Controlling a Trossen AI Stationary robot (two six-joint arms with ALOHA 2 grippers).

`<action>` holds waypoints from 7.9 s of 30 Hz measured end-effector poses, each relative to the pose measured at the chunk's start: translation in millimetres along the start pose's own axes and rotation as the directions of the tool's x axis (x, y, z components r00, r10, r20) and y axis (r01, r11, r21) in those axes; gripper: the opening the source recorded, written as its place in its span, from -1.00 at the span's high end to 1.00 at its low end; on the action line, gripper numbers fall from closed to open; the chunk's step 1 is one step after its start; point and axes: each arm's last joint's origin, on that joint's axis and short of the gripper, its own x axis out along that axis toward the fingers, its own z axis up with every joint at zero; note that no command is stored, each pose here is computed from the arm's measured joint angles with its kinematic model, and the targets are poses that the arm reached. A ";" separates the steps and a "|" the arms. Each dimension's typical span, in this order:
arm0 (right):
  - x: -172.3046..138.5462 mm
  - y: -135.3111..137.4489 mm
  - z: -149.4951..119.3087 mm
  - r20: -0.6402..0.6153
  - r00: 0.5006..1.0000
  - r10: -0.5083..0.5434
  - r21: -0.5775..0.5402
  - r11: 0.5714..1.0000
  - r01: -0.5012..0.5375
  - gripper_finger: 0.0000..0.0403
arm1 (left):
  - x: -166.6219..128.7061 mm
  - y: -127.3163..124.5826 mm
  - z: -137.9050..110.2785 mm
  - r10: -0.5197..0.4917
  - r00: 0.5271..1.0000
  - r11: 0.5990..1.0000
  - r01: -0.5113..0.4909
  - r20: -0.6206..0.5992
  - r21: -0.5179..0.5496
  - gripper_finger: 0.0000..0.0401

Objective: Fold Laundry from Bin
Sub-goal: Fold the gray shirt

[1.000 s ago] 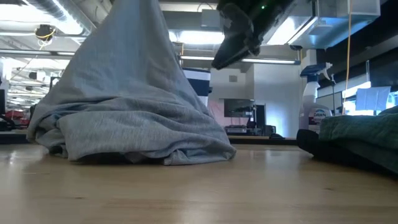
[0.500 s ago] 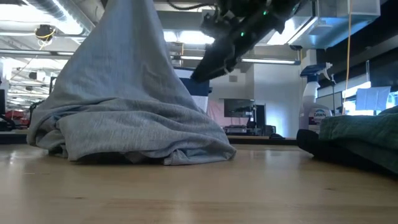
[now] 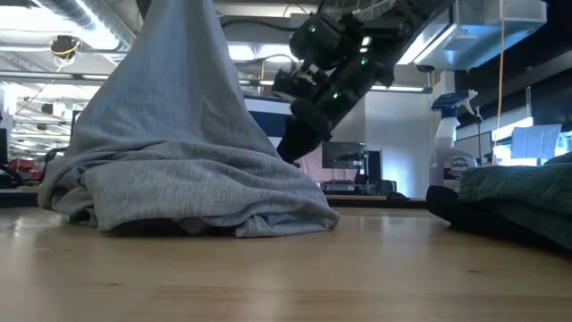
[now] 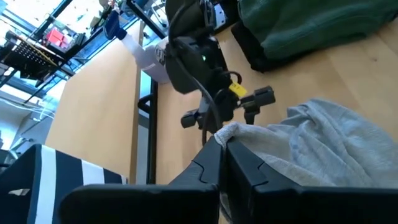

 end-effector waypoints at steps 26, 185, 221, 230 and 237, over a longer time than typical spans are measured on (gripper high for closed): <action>-155.4 -49.5 85.5 0.134 0.892 -0.432 -0.004 0.900 0.436 0.98 | -7.9 17.5 -13.9 0.357 0.922 0.933 -0.344 -0.148 0.106 0.96; -53.7 130.2 -33.4 -0.235 0.972 0.005 0.106 0.994 0.020 0.27 | 61.7 -218.5 -89.5 -0.687 0.611 0.690 0.376 -0.394 -0.619 0.67; -48.7 -32.3 -63.6 -0.565 0.815 -0.126 0.334 0.869 0.365 0.27 | 149.0 -90.8 -210.9 -0.194 0.753 0.781 -0.269 -0.628 -0.563 0.71; -38.5 -28.3 -56.9 -0.465 0.885 0.028 0.402 0.897 0.182 0.62 | 154.8 -83.6 -212.2 -0.286 0.770 0.718 -0.221 -0.570 -0.660 0.71; -16.7 -23.9 -72.8 -0.526 0.839 0.139 0.421 0.900 0.115 0.93 | 155.6 -76.5 -218.0 -0.335 0.755 0.680 -0.220 -0.564 -0.699 0.71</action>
